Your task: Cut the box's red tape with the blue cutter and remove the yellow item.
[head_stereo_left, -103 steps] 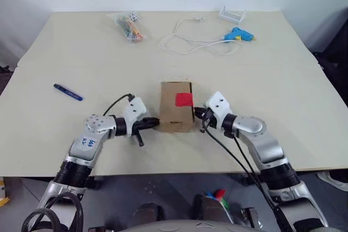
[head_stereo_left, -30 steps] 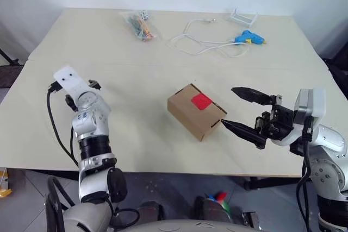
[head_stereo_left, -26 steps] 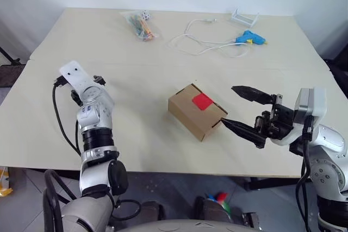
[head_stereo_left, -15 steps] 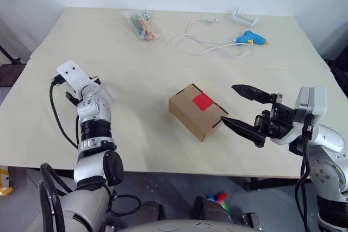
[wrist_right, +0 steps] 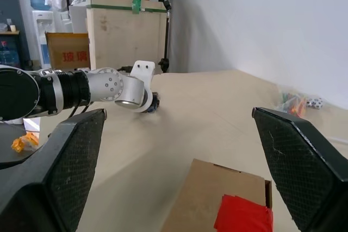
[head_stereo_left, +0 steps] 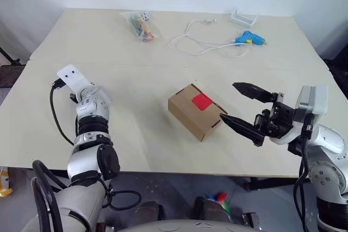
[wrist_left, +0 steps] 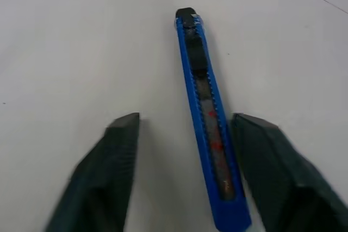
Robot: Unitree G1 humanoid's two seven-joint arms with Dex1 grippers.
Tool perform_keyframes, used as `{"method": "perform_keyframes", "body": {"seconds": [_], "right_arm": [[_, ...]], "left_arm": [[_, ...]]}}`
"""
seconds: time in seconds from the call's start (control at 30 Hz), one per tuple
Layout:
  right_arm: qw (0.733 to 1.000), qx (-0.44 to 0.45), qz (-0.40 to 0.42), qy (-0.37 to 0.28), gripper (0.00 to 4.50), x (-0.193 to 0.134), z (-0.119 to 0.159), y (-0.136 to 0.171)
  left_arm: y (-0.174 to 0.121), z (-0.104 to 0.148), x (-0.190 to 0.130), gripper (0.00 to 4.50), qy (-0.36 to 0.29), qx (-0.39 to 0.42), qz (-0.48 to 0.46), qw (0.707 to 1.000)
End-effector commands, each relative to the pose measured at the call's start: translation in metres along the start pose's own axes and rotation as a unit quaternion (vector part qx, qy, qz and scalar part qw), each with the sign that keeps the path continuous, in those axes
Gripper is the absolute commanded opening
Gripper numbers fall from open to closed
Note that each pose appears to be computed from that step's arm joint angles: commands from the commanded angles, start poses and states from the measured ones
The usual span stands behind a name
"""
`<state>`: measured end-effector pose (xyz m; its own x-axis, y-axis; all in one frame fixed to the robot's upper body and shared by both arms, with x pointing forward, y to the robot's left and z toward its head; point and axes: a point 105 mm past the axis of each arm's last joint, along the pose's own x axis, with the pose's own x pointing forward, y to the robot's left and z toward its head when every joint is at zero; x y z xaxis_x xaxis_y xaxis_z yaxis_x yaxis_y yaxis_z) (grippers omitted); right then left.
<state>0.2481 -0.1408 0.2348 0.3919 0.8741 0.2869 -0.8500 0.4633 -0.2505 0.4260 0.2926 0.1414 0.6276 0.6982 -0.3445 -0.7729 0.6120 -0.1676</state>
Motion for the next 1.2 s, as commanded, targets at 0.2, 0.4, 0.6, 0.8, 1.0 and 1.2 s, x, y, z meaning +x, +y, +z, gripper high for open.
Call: {"method": "perform_keyframes", "body": {"seconds": [0.2,0.4,0.6,0.8,1.0,1.2], "right_arm": [[1.0,-0.017,0.008,-0.012,4.5,0.002,0.009,0.008],[1.0,-0.016,0.008,-0.011,4.5,0.001,0.009,0.008],[1.0,-0.017,0.012,-0.005,4.5,-0.001,0.014,0.008],[1.0,-0.015,0.019,0.012,4.5,-0.008,0.015,0.01],[0.999,0.003,0.025,0.041,4.5,-0.019,0.011,0.017],[0.995,0.027,0.046,0.085,4.5,-0.025,0.002,0.032]], "left_arm": [[0.005,-0.021,0.003,0.43,0.03,-0.001,0.002,1.0],[0.002,-0.016,0.001,0.43,0.012,-0.001,-0.023,1.0],[-0.018,0.052,-0.059,0.43,-0.136,0.064,-0.41,0.9],[0.036,0.023,-0.109,0.43,-0.101,0.234,-0.634,0.73],[0.06,-0.01,-0.14,0.43,-0.099,0.485,-0.711,0.499],[0.051,-0.052,-0.16,0.43,-0.106,0.58,-0.739,0.325]]}}
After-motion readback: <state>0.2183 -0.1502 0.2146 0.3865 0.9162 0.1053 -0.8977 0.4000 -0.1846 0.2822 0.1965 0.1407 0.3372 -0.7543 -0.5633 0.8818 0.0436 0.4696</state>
